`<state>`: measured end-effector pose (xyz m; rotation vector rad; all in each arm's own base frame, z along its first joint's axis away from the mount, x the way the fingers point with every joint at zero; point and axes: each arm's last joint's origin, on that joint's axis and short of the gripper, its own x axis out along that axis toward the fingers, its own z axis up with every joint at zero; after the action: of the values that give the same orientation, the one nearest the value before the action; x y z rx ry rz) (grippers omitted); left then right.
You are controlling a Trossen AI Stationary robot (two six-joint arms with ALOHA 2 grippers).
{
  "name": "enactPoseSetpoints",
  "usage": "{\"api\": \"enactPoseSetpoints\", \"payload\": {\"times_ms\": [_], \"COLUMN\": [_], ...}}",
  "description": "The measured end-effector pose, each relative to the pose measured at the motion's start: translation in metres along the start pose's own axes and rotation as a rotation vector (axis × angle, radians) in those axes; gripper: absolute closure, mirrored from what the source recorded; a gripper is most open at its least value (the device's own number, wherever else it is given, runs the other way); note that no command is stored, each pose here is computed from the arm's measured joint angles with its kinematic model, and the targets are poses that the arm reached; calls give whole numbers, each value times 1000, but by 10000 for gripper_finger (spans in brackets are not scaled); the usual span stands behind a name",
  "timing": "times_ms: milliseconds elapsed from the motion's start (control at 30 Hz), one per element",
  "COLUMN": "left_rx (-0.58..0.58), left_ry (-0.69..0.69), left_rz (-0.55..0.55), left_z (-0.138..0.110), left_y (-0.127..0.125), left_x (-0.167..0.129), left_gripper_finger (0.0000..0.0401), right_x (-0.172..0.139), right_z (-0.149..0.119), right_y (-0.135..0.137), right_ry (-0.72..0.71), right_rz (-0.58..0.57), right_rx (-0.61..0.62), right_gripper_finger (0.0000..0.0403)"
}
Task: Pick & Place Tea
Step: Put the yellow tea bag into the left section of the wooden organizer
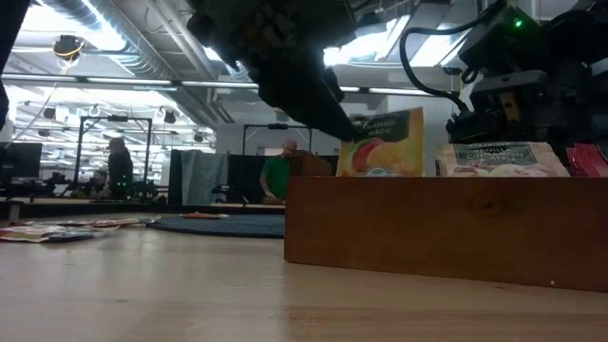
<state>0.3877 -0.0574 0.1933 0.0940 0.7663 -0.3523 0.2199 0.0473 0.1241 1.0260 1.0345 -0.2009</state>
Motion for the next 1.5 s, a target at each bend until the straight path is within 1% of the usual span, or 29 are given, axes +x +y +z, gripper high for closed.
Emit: {"api": "enactPoseSetpoints", "payload": {"times_ms": [67, 200, 467, 667, 833, 933, 1033, 1167, 1267, 1400, 1500], "left_rx": [5, 0, -7, -58, -63, -87, -178, -253, -318, -458, -527], "left_ry": [3, 26, 50, 67, 62, 38, 12, 8, 42, 91, 126], "left_rz": [11, -22, -40, -30, -10, 24, 101, 181, 220, 268, 285], "left_z": [0, -3, -5, -6, -5, 2, 8, 11, 7, -1, -13], "left_y": [0, -2, -6, -8, -5, 1, 11, 20, 25, 32, 34], "left_x": [0, 0, 1, 1, -2, -19, -46, -85, -107, -125, -132], "left_gripper_finger": [396, 396, 386, 351, 316, 306, 304, 308, 312, 315, 318], "right_x": [0, 0, 0, 0, 0, 0, 0, -1, -1, -5, -10], "right_z": [0, 0, 0, 1, 1, 1, 1, 3, 7, 17, 29], "right_y": [0, 0, 0, 0, 0, 0, 0, -1, -1, 5, 19], "right_ry": [0, -1, -12, -18, -25, -25, -25, -32, -52, -82, -119], "right_rz": [0, -1, -6, -9, -12, -12, -13, -14, 4, 24, 62], "right_rx": [0, -1, -5, -5, -5, -5, -14, -15, -6, 2, -55], "right_gripper_finger": [379, 379, 379, 379, 379, 380, 380, 380, 380, 380, 380]}}
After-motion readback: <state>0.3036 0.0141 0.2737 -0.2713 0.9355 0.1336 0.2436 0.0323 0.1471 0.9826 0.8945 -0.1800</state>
